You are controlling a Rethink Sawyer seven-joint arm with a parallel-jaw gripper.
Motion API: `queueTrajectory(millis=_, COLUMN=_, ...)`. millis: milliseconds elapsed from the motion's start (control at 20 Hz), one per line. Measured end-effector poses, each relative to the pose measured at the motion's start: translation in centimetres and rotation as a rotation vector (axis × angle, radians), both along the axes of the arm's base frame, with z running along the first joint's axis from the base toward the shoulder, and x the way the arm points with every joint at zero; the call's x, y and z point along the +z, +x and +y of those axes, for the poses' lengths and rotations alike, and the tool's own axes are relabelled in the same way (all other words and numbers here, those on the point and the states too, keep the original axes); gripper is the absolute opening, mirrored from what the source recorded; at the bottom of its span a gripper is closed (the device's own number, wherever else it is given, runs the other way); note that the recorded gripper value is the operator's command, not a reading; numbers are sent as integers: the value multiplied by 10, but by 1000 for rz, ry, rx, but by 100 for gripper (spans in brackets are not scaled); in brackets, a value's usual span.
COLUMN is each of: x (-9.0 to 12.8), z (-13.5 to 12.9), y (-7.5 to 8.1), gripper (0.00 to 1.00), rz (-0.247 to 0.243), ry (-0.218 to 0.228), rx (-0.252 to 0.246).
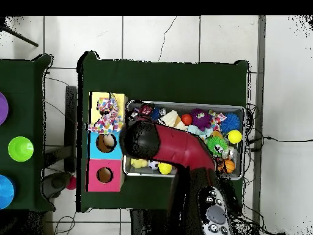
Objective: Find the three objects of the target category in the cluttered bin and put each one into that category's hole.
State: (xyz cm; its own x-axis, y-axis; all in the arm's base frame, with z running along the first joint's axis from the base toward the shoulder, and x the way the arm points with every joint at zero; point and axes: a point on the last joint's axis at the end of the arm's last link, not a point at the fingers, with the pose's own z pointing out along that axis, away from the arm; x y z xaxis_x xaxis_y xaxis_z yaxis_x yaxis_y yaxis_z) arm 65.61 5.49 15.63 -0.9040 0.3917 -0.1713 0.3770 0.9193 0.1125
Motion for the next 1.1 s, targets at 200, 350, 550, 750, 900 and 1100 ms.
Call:
queueTrajectory(millis=200, x=-5, z=-50, y=0, gripper=100, rz=1, ry=-13, rx=-29)
queueTrajectory(millis=350, x=-9, z=-84, y=-2, gripper=100, rz=2, ry=-20, rx=-44)
queueTrajectory(millis=550, x=-12, z=-105, y=-5, gripper=100, rz=0, ry=-31, rx=-40)
queueTrajectory(millis=750, x=-14, z=-121, y=-7, gripper=100, rz=2, ry=-51, rx=-11)
queueTrajectory(millis=900, x=-15, z=-124, y=-6, gripper=100, rz=5, ry=-61, rx=22)
queueTrajectory(millis=1100, x=-16, z=-125, y=-3, gripper=100, rz=8, ry=-65, rx=63)
